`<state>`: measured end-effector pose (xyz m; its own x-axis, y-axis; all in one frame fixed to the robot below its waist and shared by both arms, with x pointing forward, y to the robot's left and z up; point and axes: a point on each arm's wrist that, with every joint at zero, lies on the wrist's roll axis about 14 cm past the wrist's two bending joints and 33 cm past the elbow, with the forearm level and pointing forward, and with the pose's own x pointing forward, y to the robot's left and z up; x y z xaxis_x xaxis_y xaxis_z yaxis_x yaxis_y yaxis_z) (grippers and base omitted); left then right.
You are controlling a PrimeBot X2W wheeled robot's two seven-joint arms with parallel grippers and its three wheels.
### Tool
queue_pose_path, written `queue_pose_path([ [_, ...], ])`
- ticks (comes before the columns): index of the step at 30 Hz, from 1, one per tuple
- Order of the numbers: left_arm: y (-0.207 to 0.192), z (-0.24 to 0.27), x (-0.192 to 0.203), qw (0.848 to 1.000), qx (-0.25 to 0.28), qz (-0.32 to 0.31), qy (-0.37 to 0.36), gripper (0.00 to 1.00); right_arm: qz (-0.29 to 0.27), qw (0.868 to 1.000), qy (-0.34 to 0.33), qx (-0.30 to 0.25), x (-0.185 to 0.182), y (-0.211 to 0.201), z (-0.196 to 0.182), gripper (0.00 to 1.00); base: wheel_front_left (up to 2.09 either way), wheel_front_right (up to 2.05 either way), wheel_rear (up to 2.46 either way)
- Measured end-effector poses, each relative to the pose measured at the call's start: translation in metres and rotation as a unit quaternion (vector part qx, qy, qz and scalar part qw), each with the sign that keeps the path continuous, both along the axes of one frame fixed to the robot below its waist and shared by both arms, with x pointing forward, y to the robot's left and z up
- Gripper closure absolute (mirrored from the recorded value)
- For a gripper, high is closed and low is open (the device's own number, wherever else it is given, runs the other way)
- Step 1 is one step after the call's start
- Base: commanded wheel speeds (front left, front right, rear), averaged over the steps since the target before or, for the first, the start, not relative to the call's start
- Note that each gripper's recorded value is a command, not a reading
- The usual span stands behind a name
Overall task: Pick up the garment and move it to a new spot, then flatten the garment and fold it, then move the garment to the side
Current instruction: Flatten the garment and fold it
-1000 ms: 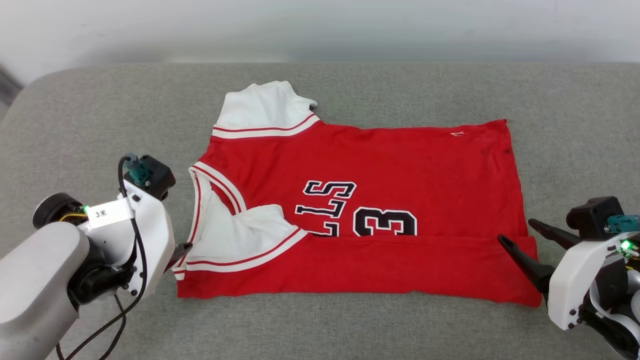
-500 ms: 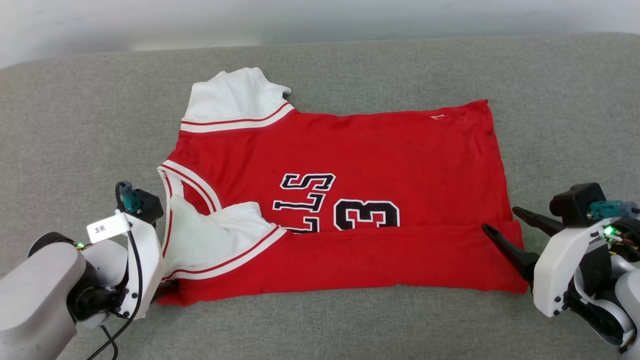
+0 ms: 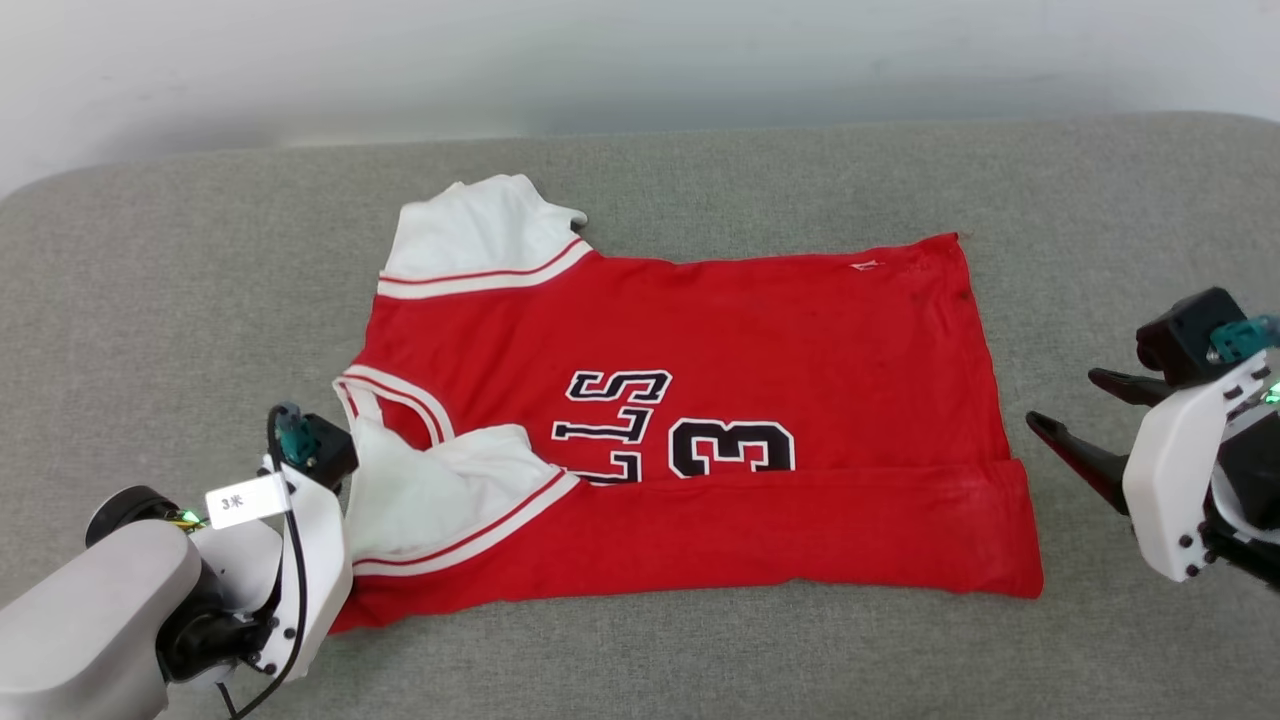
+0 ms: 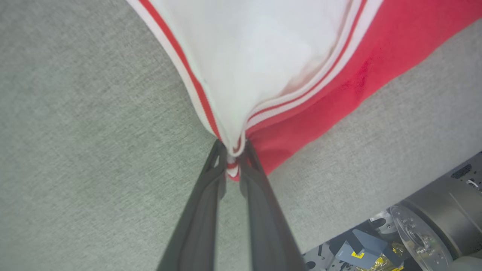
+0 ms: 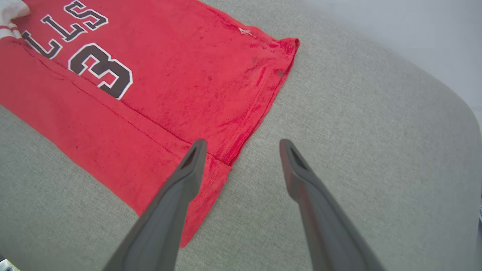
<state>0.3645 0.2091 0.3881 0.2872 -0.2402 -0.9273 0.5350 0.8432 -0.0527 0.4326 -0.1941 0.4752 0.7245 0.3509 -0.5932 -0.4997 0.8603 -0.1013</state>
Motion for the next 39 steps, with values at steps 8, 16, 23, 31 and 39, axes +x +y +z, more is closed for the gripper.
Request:
queue_pose_path([
  [8,-0.002,0.016,0.0,0.999,-0.011,-0.013,-0.03,1.0,0.016,0.985,0.156,-0.07,-0.028,-0.009,-0.021,0.0,0.0,0.0,0.0],
  [16,-0.004,0.013,0.007,0.999,-0.014,-0.018,-0.035,1.0,0.021,0.962,0.258,-0.084,-0.042,0.002,-0.073,0.0,0.0,0.0,0.0],
  [23,-0.002,0.003,0.01,0.999,-0.015,-0.013,-0.029,1.0,0.017,0.945,0.32,-0.06,-0.055,0.016,-0.116,0.0,0.0,0.0,0.0],
  [31,-0.001,0.004,0.012,0.999,-0.021,-0.004,-0.037,1.0,0.027,0.96,0.276,-0.043,-0.046,0.024,-0.108,1.0,0.0,0.0,0.0],
  [39,-0.002,0.027,-0.002,0.997,-0.037,0.0,-0.066,1.0,0.048,0.978,0.199,-0.026,-0.047,0.025,-0.062,1.0,0.0,0.0,0.0],
])
